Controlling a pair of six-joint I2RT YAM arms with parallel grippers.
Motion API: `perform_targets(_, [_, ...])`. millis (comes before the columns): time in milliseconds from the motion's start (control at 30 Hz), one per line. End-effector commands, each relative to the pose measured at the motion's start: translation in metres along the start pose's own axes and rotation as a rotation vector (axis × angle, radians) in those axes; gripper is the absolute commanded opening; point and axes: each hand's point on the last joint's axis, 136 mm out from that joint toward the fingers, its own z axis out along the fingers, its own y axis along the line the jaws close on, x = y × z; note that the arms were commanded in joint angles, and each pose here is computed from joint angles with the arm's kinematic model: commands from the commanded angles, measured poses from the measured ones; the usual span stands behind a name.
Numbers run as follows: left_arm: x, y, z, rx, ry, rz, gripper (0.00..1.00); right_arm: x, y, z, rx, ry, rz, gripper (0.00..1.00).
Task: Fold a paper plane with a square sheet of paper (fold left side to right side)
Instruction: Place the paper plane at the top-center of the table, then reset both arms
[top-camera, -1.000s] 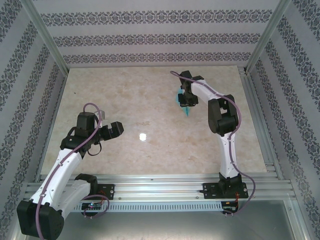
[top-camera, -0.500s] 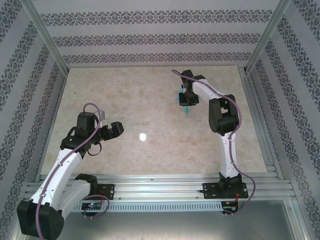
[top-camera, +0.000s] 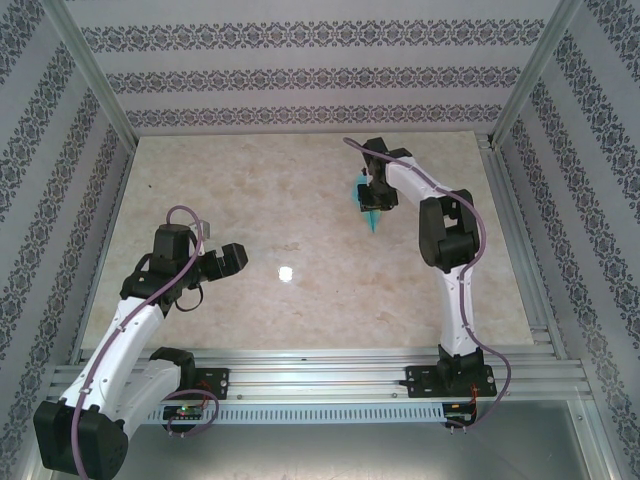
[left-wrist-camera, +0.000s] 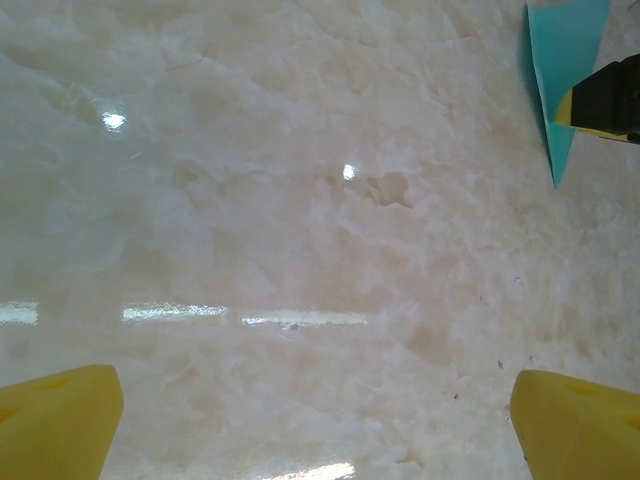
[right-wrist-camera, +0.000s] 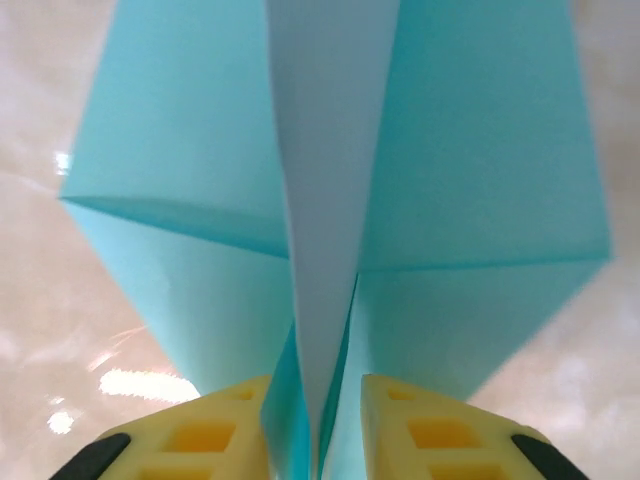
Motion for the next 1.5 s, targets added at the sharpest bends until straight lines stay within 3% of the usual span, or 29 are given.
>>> perform_targets(0, [-0.014,-0.004,-0.011,-0.005,-0.04,0.008,1.0,-0.011,0.013,-0.067,-0.012,-0.124,-0.014,0.32])
perform_targets(133, [-0.019,-0.004,-0.013,-0.018,-0.048,0.019,1.0,0.002,0.011,-0.107,0.003,-0.162,-0.002,0.36])
perform_targets(267, [-0.029,0.0,-0.018,-0.061,-0.088,0.019,1.0,0.018,0.003,-0.159,0.011,-0.28,0.008,0.39])
perform_targets(433, [-0.056,0.021,-0.031,-0.209,-0.231,0.002,1.0,0.055,-0.023,-0.21,0.059,-0.473,0.027,0.48])
perform_targets(533, [-0.079,0.035,-0.045,-0.314,-0.364,0.012,1.0,0.078,-0.041,-0.219,0.098,-0.596,0.035,0.56])
perform_targets(600, [-0.094,0.046,-0.055,-0.388,-0.455,0.024,1.0,0.092,-0.057,-0.218,0.135,-0.666,0.064,0.66])
perform_targets(733, [-0.113,0.064,-0.065,-0.503,-0.611,0.07,1.0,0.114,-0.091,-0.206,0.229,-0.791,0.123,0.98])
perform_targets(867, [-0.118,0.077,-0.066,-0.572,-0.708,0.135,1.0,0.121,-0.122,-0.193,0.316,-0.883,0.158,0.98])
perform_targets(1100, [-0.107,0.096,-0.037,-0.633,-0.69,0.278,1.0,0.115,-0.169,-0.15,0.356,-0.927,0.265,0.98])
perform_targets(1300, [-0.099,0.098,0.002,-0.569,-0.639,0.36,1.0,0.086,-0.168,-0.128,0.317,-0.968,0.194,0.98])
perform_targets(1467, [-0.1,0.095,0.03,-0.508,-0.632,0.41,1.0,0.06,-0.157,-0.132,0.258,-1.066,0.133,0.98])
